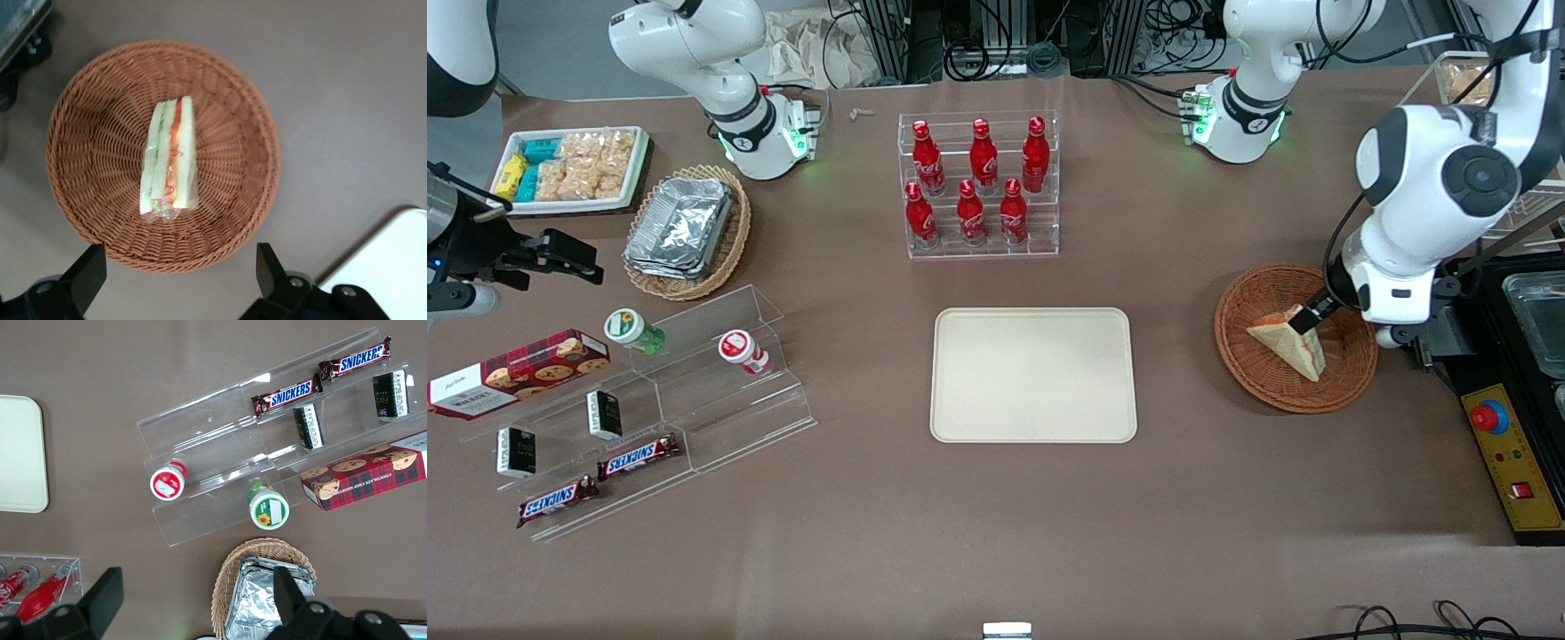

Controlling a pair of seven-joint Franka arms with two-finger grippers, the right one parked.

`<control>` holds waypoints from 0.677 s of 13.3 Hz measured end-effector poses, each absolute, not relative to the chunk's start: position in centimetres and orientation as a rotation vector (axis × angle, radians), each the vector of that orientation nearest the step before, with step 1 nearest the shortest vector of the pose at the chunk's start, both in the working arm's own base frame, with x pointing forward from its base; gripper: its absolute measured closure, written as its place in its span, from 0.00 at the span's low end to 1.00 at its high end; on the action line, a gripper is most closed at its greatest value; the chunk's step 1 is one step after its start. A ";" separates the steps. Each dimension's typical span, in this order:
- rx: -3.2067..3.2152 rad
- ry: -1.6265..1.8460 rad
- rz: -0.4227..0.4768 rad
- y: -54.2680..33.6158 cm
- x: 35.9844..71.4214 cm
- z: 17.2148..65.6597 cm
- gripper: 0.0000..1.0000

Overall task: Place sandwich from basket to tray
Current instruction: 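Lower the left gripper and close it on the sandwich's upright edge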

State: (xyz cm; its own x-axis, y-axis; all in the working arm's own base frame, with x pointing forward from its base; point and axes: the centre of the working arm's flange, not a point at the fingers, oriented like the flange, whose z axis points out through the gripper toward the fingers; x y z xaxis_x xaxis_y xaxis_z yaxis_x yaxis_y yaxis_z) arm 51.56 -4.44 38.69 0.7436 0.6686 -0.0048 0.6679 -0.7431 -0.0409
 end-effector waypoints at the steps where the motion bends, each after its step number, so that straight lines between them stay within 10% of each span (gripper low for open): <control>1: -2.890 -1.134 0.033 -4.1 51.4 37.9 0.00; 9: -2.805 -1.364 0.052 -0.9 51.2 29.5 0.00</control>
